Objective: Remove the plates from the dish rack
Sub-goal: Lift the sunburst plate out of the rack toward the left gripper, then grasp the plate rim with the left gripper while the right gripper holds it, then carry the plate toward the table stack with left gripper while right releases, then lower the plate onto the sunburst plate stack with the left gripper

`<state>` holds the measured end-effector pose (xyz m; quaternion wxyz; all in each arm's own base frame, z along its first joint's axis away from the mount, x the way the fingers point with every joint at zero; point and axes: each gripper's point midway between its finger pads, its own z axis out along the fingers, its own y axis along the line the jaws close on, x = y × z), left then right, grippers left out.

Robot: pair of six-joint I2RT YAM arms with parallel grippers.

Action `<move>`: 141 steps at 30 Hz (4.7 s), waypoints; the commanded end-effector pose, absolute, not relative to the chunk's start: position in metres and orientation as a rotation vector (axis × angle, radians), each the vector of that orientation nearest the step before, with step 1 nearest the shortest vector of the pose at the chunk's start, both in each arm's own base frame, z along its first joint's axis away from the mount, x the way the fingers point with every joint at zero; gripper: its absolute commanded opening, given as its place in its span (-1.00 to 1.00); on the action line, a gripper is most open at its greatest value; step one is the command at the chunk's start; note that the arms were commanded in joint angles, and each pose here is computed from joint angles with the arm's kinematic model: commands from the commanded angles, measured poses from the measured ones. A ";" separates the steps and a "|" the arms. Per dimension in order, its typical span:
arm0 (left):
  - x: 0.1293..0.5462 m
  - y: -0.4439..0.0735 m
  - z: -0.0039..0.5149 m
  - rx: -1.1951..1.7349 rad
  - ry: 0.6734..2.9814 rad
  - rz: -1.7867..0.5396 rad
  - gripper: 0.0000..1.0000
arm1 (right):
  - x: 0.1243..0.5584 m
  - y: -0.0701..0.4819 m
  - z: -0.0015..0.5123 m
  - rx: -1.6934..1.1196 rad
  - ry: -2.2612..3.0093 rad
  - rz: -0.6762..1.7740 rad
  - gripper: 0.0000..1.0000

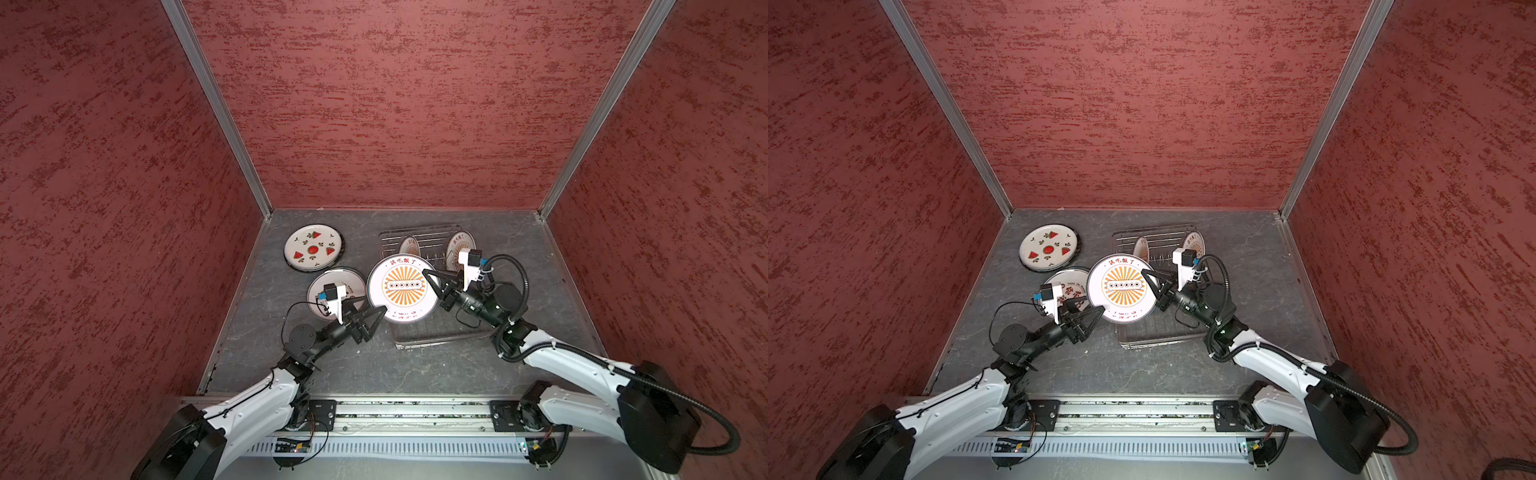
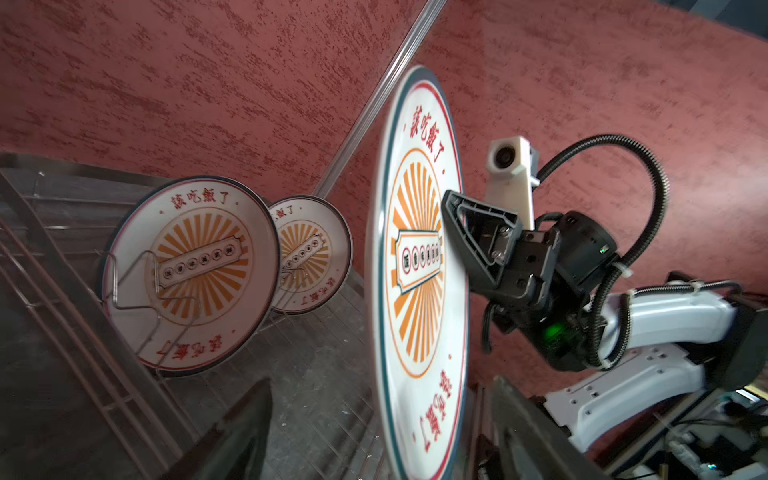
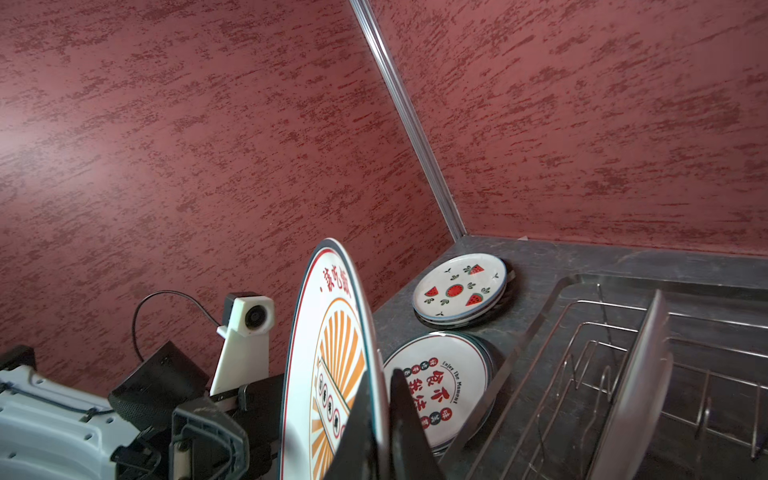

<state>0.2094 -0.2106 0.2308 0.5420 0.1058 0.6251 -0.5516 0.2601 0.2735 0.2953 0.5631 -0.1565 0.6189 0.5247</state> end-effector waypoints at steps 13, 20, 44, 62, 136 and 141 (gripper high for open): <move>0.210 -0.226 0.237 0.278 1.491 -1.320 -0.70 | 0.253 0.264 0.313 -0.375 1.309 1.223 -1.00; 0.212 -0.230 0.234 0.283 1.511 -1.327 -1.00 | 0.252 0.268 0.309 -0.397 1.320 1.230 -0.91; 0.228 -0.191 0.230 0.062 1.511 -1.192 -1.00 | 0.254 0.294 0.295 -0.544 1.383 1.261 0.98; 0.261 -0.095 0.182 -0.513 1.573 -1.073 -1.00 | 0.289 0.321 0.269 -0.523 1.587 1.156 0.98; 0.289 -0.044 0.075 -1.204 1.940 -0.677 0.19 | 0.329 0.423 0.171 -0.700 1.935 0.855 0.98; 0.284 -0.036 0.080 -1.203 1.924 -0.596 0.39 | 0.329 0.423 0.171 -0.703 1.935 0.856 0.98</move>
